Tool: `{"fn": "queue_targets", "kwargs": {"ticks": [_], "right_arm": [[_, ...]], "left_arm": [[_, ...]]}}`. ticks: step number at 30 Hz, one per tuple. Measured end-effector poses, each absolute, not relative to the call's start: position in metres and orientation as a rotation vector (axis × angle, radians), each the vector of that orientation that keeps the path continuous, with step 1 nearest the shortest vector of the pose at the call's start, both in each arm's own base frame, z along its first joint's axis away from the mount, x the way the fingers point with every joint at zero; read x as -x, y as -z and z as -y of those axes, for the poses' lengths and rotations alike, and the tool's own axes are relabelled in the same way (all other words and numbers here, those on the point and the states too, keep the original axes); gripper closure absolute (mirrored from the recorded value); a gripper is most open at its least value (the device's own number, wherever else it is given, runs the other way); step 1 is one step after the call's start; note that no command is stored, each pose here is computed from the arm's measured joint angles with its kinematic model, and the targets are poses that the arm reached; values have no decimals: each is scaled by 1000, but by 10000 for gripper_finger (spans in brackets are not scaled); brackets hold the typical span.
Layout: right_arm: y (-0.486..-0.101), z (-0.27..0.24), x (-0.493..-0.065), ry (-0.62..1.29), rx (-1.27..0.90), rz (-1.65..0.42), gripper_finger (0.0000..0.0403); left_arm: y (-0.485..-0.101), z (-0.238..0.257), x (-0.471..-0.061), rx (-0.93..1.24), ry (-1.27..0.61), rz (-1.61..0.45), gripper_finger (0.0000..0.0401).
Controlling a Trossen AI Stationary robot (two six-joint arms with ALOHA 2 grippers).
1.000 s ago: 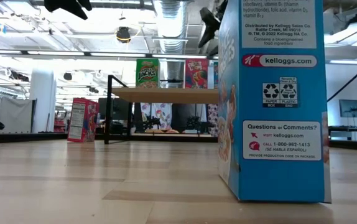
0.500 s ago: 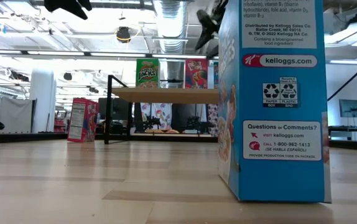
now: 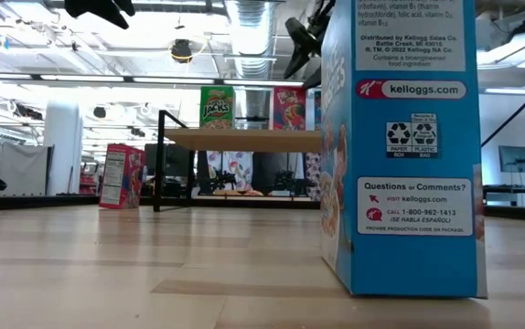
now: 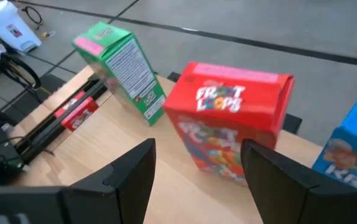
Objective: Stack cereal on shelf
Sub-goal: Put the middle right red cereal box on the shelf
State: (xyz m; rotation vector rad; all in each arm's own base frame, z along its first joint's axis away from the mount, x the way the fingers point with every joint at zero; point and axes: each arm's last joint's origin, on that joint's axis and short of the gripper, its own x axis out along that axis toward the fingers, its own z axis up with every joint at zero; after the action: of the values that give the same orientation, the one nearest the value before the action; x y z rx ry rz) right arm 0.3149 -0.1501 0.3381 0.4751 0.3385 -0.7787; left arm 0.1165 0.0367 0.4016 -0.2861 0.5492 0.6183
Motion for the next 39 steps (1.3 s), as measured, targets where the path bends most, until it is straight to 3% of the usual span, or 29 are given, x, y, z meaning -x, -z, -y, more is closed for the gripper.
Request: {"fn": "queue_targets", "kwargs": {"ticks": [39], "right_arm": [[-341, 161, -309, 831, -473, -309, 143]], "left_arm": [[-402, -37, -116, 287, -618, -548, 225]]}}
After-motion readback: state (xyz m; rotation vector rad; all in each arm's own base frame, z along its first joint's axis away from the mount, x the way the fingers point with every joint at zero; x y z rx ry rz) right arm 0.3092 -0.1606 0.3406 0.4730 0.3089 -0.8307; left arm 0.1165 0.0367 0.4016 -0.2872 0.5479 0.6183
